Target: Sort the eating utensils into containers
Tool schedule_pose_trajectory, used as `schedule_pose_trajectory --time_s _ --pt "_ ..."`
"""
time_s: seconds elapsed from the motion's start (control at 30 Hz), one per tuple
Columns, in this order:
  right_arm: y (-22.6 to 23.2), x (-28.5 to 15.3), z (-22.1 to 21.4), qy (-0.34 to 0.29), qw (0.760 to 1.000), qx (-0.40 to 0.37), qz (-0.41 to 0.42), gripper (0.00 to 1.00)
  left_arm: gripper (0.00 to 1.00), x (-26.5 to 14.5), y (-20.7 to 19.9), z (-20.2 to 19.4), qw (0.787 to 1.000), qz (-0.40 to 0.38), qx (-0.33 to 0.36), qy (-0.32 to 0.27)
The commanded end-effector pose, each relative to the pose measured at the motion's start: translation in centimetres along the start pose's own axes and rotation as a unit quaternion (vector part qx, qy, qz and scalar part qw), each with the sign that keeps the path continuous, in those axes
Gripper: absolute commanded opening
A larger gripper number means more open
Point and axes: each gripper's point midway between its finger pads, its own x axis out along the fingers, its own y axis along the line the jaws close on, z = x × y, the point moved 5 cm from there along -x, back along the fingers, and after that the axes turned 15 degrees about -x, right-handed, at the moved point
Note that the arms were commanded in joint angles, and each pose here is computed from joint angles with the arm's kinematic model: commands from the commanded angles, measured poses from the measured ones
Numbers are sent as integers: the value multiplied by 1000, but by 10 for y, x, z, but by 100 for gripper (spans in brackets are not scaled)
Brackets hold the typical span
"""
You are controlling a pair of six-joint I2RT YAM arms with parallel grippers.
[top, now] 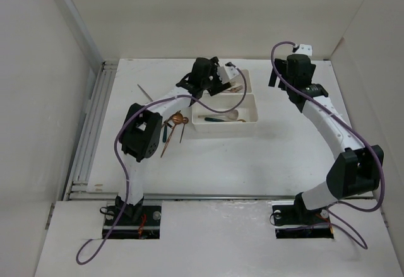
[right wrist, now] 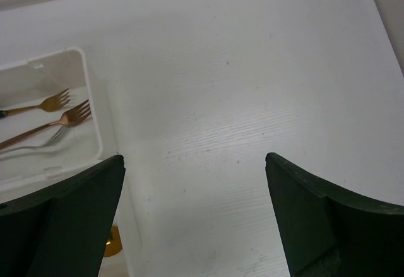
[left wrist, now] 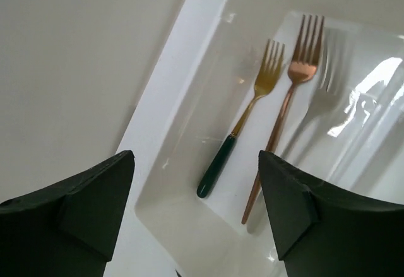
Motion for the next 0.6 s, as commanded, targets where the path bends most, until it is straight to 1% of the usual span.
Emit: schedule_pose_trajectory --time_s 0.0,0.03,0.07,0.1,0.13,0.17,0.2,0.23,0.27,0.3,0.33,0.37,0.4,0.43,0.47,0.5,0.53,0.57 --pt "-6 -5 23 -31 999 6 1 97 77 -29 39 66 992 70 -68 -75" --pt "-6 -5 23 -31 999 6 2 97 79 -37 51 76 989 87 -90 -84" --pt "-4 -5 24 -32 999 6 9 97 79 -51 63 82 984 110 -116 -80" --pt "-2 -6 24 -32 999 11 16 97 77 -61 78 81 978 128 -147 -78" --pt "4 -4 22 -29 999 7 22 97 75 -71 88 81 971 141 -177 -74" --pt "4 -4 22 -29 999 6 22 97 73 -81 91 73 961 143 -233 -47" --pt "15 -8 23 -32 999 5 34 97 67 -97 106 63 953 153 -261 -33" --pt "20 -10 23 -33 999 3 40 97 63 -110 99 44 945 136 -296 9" --pt "27 -9 21 -30 998 3 46 97 59 -110 103 27 942 143 -302 25" --pt "31 -11 22 -31 998 1 47 97 54 -131 107 4 929 140 -336 61" --pt "40 -14 22 -33 998 1 54 97 46 -140 105 -15 923 134 -352 85" --pt "46 -15 24 -34 998 -2 59 97 43 -150 103 -34 916 131 -363 107" --pt "51 -17 24 -35 997 2 65 97 40 -157 85 -73 904 119 -381 154" --pt "58 -21 22 -32 997 1 70 97 39 -179 94 -87 895 135 -395 157" --pt "61 -22 22 -33 997 -1 74 97 38 -188 95 -100 890 141 -404 160" --pt "66 -24 22 -33 996 4 79 97 38 -196 83 -129 880 143 -412 187" --pt "70 -27 20 -29 996 4 84 97 38 -205 90 -131 885 153 -406 171" --pt "76 -30 20 -31 995 1 90 97 38 -215 99 -148 886 168 -396 176"
